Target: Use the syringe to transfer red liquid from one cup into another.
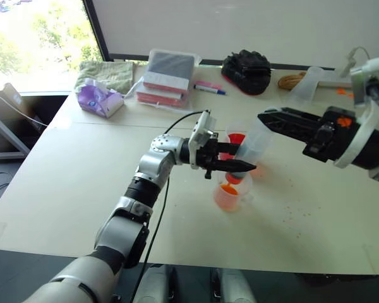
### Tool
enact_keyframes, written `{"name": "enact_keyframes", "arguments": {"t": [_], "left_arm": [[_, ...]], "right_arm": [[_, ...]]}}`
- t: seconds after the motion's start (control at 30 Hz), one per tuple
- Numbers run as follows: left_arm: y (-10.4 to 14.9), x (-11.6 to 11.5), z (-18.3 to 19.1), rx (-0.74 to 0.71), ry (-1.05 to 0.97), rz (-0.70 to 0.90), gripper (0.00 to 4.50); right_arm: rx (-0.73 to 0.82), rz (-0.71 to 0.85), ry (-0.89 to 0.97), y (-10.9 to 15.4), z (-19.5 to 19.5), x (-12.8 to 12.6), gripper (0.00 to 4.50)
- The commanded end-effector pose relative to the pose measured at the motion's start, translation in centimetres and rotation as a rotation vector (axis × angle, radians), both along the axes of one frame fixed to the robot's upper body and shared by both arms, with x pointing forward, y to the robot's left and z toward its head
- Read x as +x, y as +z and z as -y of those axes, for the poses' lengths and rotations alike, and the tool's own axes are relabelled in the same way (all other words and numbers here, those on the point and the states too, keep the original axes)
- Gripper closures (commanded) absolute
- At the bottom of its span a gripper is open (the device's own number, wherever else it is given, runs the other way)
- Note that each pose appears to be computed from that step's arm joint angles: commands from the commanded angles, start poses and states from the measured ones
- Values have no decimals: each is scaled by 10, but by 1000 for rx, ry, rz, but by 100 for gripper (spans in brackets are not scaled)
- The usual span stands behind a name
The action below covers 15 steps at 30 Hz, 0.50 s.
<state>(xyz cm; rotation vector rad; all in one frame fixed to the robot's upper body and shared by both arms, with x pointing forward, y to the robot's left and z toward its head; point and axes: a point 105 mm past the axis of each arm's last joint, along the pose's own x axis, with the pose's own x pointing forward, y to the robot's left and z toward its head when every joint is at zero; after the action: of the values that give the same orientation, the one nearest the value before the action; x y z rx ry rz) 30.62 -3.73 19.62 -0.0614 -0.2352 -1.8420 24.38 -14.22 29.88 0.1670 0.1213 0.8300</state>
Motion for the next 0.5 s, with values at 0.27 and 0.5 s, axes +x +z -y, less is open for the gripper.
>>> {"name": "enact_keyframes", "arguments": {"t": [0.27,0.5], "left_arm": [[20,-1,6,-51,-2,40,306],[21,-1,5,-53,0,41,306]], "right_arm": [[-30,-51,119,-18,-23,-16,388],[-25,-85,122,-27,-26,-17,388]]}}
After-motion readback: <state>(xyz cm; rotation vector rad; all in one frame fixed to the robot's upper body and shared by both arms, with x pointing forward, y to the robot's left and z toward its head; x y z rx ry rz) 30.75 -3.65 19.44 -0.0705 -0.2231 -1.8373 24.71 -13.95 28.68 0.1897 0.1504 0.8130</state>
